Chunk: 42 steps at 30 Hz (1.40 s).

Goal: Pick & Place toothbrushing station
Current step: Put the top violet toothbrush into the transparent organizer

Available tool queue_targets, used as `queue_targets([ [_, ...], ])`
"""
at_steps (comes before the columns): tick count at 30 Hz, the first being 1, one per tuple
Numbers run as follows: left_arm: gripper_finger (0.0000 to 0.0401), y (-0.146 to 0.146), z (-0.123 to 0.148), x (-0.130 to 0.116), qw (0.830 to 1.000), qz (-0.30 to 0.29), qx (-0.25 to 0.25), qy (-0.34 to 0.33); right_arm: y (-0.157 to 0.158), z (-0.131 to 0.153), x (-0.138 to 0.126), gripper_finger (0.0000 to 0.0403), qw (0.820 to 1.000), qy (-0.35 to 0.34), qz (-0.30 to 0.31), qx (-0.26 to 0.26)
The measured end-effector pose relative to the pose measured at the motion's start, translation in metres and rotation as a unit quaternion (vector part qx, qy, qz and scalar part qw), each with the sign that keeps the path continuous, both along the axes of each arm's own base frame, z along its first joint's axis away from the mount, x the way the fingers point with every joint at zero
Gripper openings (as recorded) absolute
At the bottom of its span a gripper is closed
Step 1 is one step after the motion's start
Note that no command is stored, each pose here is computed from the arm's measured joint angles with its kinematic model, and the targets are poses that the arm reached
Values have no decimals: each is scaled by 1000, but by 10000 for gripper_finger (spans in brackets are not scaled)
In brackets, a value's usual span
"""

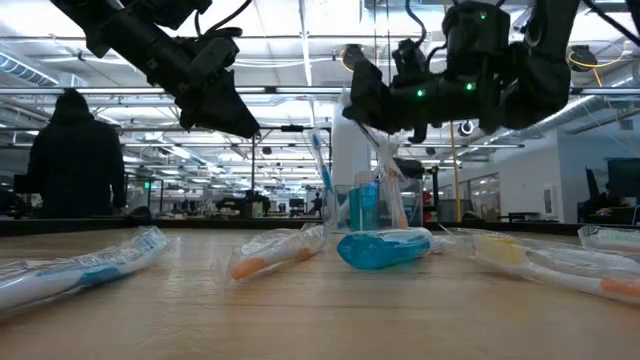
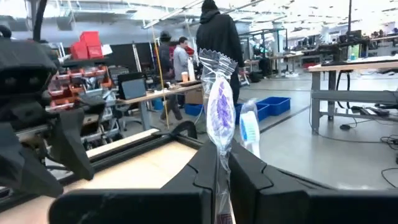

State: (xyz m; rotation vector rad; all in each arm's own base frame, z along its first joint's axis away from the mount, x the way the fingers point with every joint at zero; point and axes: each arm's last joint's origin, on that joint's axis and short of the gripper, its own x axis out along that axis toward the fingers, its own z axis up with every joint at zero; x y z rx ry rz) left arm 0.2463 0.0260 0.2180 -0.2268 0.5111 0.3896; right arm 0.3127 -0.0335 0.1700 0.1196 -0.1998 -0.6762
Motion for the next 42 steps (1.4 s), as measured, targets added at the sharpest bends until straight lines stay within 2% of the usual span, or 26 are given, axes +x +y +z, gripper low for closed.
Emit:
queue_targets([
  [4, 141, 0, 0, 0, 1000, 0, 0, 0, 0, -12, 0, 13, 998, -31, -53, 33],
  [7, 141, 0, 0, 0, 1000, 0, 0, 1, 3, -22, 0, 13, 994, -14, -98, 41],
  [15, 141, 0, -1, -1, 1000, -2, 3, 6, 23, -22, 1, 13, 995, 43, -87, -17],
  [21, 141, 0, -1, -1, 1000, -2, 3, 6, 42, -21, -5, 13, 979, 88, -179, -28],
  [23, 141, 0, -1, -1, 1000, -2, 3, 6, 48, -21, -6, 13, 977, 91, -193, -24],
  [37, 141, 0, -1, -1, 1000, 2, -3, 4, 55, -29, -6, 15, 980, 85, -183, 3],
  [42, 141, 0, -1, -1, 1000, 2, -4, 4, 55, -29, -6, 38, 979, 90, -182, 0],
])
